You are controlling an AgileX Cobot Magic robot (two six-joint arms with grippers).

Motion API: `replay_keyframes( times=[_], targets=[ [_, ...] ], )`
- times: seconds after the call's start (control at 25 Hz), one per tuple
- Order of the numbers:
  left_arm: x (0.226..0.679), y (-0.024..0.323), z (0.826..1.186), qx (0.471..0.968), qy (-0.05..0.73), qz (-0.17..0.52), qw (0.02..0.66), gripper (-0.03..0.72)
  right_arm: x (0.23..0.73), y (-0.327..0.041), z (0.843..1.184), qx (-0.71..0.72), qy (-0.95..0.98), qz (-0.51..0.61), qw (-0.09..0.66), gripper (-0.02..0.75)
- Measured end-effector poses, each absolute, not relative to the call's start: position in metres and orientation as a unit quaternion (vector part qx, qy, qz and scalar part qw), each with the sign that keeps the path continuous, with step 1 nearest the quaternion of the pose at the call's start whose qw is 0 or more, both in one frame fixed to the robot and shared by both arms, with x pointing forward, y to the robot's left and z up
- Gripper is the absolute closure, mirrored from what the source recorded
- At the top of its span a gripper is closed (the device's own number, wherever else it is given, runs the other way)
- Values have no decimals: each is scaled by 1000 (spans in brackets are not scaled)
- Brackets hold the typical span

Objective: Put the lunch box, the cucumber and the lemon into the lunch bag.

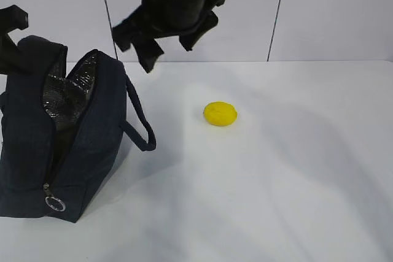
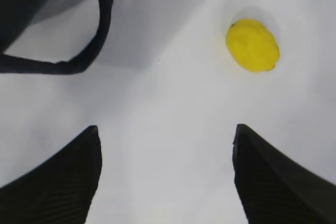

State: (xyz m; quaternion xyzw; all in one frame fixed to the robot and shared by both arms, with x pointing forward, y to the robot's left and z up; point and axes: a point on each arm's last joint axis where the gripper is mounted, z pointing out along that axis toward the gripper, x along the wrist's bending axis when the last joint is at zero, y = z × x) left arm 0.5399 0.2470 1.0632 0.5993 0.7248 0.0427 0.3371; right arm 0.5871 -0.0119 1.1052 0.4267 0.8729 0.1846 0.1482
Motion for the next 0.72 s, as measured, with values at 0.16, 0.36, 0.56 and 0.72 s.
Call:
replay_keyframes(
  times=[0.16,0.36,0.56,0.72],
  targets=[
    [540,247,1063,600,725,43,337,694,581,-31,1089,420,885,135,148,151],
    [540,248,1063,602,723,47,334,694,591,-60,1067,419,896,105,102,151],
    [540,248,1063,606,721,51,331,694,611,-93,1065,393,908,137,52,151],
    [540,248,1063,613,716,55,330,694,622,-113,1065,345,926,141,63,151]
  ],
)
